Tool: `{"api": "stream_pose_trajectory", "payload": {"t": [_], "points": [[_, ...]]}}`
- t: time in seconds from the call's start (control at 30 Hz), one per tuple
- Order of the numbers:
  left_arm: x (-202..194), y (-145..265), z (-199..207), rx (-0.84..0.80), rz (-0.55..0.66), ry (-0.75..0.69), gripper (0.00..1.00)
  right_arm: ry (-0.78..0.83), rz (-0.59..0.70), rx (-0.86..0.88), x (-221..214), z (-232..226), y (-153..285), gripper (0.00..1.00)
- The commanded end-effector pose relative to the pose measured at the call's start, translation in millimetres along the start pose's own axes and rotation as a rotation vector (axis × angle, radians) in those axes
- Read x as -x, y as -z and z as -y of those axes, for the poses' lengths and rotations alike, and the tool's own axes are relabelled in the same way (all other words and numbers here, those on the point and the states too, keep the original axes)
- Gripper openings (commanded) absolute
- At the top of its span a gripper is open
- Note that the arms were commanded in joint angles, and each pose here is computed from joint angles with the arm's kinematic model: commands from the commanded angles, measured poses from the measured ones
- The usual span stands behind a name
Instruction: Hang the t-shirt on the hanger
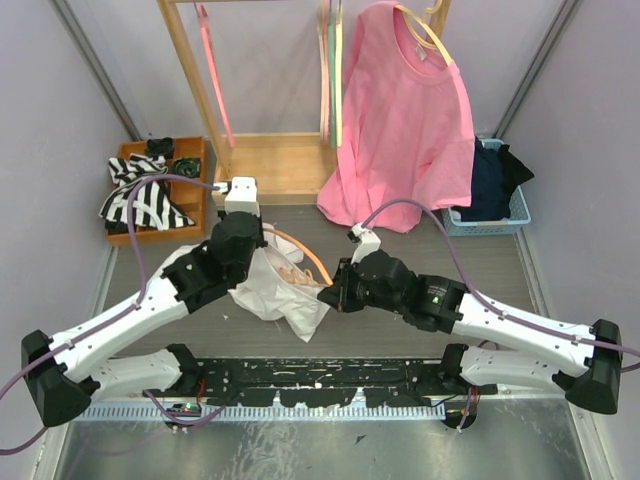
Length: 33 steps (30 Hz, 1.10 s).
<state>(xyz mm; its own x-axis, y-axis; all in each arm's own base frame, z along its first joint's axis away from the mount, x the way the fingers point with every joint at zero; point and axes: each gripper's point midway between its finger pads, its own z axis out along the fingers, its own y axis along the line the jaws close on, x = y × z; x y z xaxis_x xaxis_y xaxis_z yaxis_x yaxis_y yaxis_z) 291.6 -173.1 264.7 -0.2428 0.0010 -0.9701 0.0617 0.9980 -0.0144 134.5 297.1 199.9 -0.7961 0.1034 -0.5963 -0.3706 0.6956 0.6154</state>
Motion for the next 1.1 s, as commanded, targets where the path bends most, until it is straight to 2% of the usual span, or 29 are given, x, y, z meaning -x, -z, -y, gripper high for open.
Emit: {"api": "stream_pose_trajectory", "payload": {"t": [0.0, 0.23, 0.5, 0.7, 1.07], "points": [[-15.4, -7.3, -1.2, 0.040, -0.019, -0.028, 0.00, 0.009, 0.118, 0.080, 41.4, -30.5, 27.9, 0.01], [-28.1, -15.8, 4.4, 0.054, -0.029, -0.043, 0.00, 0.005, 0.127, 0.106, 48.2, -39.1, 41.7, 0.01], [-30.7, -19.5, 5.4, 0.060, -0.021, -0.062, 0.00, -0.009, 0.151, 0.085, 49.9, -29.1, 62.8, 0.01], [12.0, -10.5, 1.1, 0.060, 0.037, -0.094, 0.00, 0.022, 0.174, 0.095, 64.9, -42.0, 69.1, 0.01], [121.5, 33.1, -15.7, 0.013, 0.175, -0.093, 0.00, 0.144, 0.293, 0.133, 140.7, -105.5, 108.9, 0.01]]}}
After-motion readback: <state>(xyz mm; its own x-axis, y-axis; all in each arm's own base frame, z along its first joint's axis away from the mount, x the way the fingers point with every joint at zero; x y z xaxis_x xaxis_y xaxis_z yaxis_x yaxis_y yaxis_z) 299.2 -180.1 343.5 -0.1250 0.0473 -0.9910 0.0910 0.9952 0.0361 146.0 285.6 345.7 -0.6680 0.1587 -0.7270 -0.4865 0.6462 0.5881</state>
